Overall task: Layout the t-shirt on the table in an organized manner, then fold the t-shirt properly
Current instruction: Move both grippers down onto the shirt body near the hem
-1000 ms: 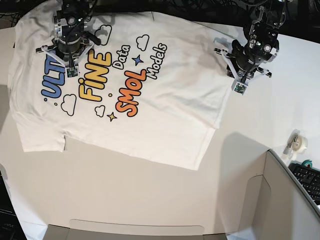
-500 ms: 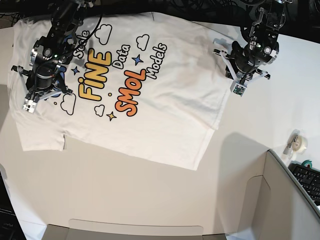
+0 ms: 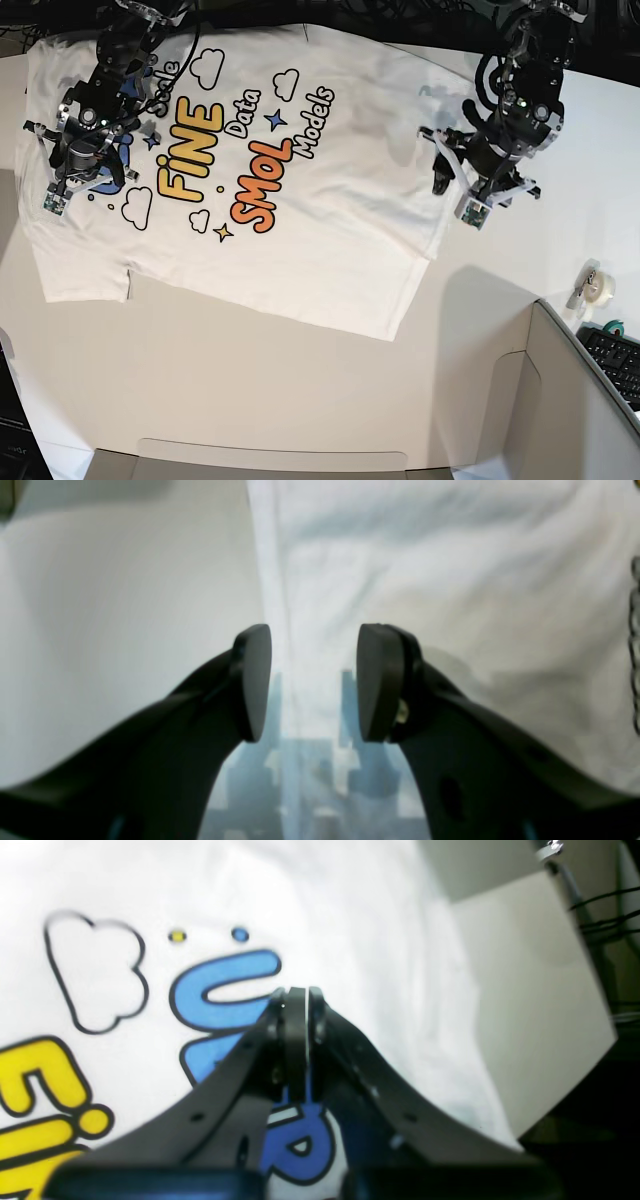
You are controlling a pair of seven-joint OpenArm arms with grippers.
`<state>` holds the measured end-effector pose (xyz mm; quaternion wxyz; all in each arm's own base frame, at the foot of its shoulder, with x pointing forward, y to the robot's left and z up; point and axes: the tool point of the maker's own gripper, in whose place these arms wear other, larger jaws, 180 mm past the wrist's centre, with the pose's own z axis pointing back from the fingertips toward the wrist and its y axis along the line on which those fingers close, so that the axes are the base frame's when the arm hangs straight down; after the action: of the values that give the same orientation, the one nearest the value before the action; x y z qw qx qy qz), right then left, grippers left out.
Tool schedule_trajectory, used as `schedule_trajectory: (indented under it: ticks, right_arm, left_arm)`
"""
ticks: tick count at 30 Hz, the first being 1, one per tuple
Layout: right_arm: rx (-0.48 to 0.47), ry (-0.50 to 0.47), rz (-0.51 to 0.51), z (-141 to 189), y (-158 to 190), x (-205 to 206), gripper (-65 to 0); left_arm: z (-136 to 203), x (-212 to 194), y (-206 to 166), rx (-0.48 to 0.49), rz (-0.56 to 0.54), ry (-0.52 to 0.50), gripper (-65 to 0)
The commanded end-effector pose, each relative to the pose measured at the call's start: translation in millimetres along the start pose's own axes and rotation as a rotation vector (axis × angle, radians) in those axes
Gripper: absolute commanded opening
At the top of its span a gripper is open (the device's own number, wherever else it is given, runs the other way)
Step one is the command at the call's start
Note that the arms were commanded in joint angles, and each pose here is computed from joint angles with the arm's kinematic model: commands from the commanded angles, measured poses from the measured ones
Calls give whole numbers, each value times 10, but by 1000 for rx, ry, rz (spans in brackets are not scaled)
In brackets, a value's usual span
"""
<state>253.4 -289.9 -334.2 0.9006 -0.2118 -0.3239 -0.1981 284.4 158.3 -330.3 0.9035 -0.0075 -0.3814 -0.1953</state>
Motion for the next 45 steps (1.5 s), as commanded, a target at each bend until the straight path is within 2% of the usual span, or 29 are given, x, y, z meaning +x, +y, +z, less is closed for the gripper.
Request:
schedule_trajectory:
  ticks: [1, 5, 8, 12, 15, 17, 21, 28, 38, 45]
  right_arm:
    - [-13, -59, -4, 3, -30, 160, -650]
    - [-14, -65, -18, -54, -7, 193, -650]
    - [-60, -74, -97, -64, -154, 249, -650]
    - [-102, -70, -163, -109, -343, 290, -650]
    - [-122, -37, -169, -246, -436, 261, -650]
    - [-120, -3, -158, -359, -431, 207, -650]
    - [-122, 34, -139, -466, -440, 112, -650]
    - [-109, 70, -138, -625, -382, 131, -650]
    - [-25, 111, -126, -1082, 77, 107, -650]
    - [48, 94, -108, -1190, 456, 366, -650]
  left_arm:
    - [-3, 268, 51, 11, -22, -73, -438]
    - [-281, 698, -174, -52, -78, -110, -559]
    - [-538, 1035, -277, -81, -129, -86, -562]
    - [-867, 1301, -407, -111, -107, -62, -563]
    - [-1077, 1534, -482, -128, -63, -84, -562]
    - [-1231, 1580, -511, -136, -33, -64, -562]
    - [-1494, 1452, -492, -137, 17, -28, -562]
    - [-1744, 1074, -369, -111, 62, 23, -562]
    - [-1731, 680, 92, -30, 60, 95, -562]
    - [-1702, 676, 345, 17, 55, 64, -562]
